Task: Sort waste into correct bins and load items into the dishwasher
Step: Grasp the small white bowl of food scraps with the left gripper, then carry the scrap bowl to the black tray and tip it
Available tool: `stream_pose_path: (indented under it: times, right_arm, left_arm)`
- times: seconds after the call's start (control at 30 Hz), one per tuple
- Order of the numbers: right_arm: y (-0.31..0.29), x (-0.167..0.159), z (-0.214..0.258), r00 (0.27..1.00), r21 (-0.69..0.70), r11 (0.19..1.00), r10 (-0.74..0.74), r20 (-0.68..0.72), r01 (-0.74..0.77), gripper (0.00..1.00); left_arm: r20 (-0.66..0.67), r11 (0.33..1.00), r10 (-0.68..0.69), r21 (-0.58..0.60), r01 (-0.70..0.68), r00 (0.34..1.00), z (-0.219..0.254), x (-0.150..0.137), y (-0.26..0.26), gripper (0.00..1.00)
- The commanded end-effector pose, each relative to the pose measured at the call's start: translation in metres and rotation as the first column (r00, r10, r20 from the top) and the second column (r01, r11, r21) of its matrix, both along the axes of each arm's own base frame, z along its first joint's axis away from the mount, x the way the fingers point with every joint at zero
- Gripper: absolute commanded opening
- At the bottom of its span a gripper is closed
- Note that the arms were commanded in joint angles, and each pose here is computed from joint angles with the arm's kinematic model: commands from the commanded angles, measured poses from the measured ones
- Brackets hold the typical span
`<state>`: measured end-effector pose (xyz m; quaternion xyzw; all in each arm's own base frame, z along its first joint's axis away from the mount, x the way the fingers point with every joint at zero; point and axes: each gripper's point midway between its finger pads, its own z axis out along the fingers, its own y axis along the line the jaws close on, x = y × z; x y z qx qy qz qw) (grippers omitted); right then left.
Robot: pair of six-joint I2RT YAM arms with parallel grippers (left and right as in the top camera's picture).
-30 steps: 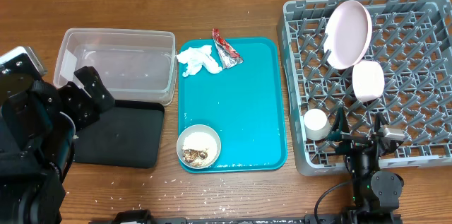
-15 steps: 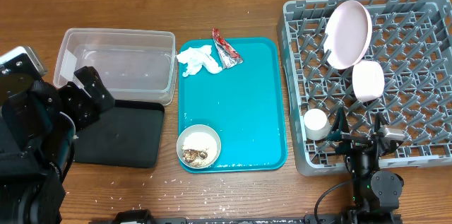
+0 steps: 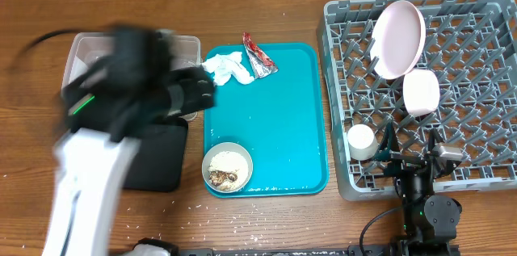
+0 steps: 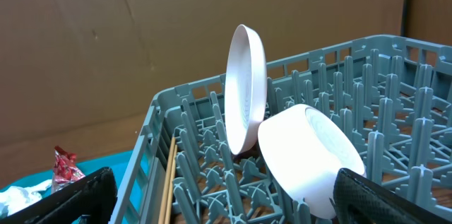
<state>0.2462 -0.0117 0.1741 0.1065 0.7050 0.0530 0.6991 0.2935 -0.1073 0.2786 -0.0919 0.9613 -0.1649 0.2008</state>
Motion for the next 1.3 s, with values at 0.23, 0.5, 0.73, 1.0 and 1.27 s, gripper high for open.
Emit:
stream_pose_path:
  times: [0.23, 0.5, 0.73, 1.0, 1.27]
  right_arm:
    - [0.000, 0.000, -0.001, 1.000, 0.004, 1.000, 0.001, 0.006, -0.001, 1.00]
    - [0.000, 0.000, -0.002, 1.000, 0.004, 1.000, 0.001, 0.005, -0.001, 1.00]
    - [0.000, 0.000, -0.001, 1.000, 0.004, 1.000, 0.001, 0.006, -0.001, 1.00]
    - [0.000, 0.000, -0.002, 1.000, 0.004, 1.000, 0.001, 0.005, -0.001, 1.00]
    - [0.000, 0.000, -0.001, 1.000, 0.004, 1.000, 0.001, 0.006, -0.001, 1.00]
  left_arm:
    - [-0.333, 0.939, -0.006, 0.322, 0.120, 0.943, -0.148, 0.011, -0.063, 0.66]
    - [-0.412, 0.928, -0.021, 0.331, 0.172, 0.911, -0.185, 0.000, -0.085, 0.60]
    - [-0.494, 0.914, 0.066, 0.379, 0.146, 0.867, -0.197, -0.029, -0.072, 0.60]
    - [-0.517, 0.919, -0.043, 0.316, 0.237, 0.855, -0.241, -0.039, -0.076, 0.50]
    - [-0.515, 0.911, -0.046, 0.331, 0.248, 0.856, -0.249, -0.043, -0.073, 0.38]
